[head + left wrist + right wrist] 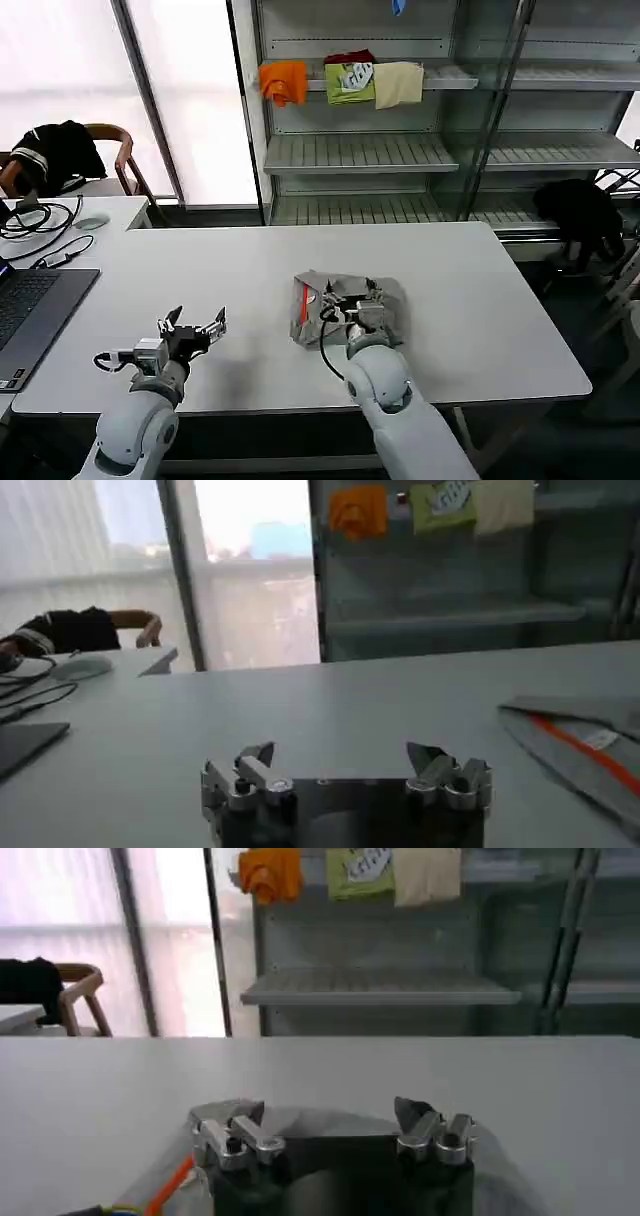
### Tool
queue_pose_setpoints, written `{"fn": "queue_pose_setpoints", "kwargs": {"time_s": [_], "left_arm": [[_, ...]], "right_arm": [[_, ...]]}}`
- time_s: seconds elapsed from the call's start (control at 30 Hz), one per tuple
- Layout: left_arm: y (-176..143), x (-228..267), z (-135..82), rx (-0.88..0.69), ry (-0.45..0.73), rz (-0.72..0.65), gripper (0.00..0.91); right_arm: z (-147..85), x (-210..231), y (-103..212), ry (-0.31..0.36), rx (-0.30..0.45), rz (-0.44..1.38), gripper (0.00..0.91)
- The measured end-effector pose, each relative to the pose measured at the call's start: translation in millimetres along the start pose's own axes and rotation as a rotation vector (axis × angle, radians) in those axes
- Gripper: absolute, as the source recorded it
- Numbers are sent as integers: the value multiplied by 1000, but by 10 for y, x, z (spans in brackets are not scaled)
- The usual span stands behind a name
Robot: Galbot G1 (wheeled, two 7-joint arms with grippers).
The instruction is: Fold and organize the clothes.
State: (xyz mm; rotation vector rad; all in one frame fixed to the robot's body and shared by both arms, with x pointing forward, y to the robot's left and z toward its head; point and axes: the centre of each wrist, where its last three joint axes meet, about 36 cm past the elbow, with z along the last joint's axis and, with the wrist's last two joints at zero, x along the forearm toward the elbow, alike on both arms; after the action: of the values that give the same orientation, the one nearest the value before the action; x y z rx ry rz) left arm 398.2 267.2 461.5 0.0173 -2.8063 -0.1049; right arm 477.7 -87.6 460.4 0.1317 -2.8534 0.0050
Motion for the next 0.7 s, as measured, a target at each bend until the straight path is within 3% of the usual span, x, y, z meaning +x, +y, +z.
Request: {"fn": "queue_pose_setpoints", "kwargs": {"time_s": [0.3,0.7], "left_arm": [[-80,10,59,6,13,12,907],[-76,39,95,9,22,11,907]], "right_arm": [[55,86,-347,37,-47,43,907],[147,9,-493,76,-90,50,907]]}}
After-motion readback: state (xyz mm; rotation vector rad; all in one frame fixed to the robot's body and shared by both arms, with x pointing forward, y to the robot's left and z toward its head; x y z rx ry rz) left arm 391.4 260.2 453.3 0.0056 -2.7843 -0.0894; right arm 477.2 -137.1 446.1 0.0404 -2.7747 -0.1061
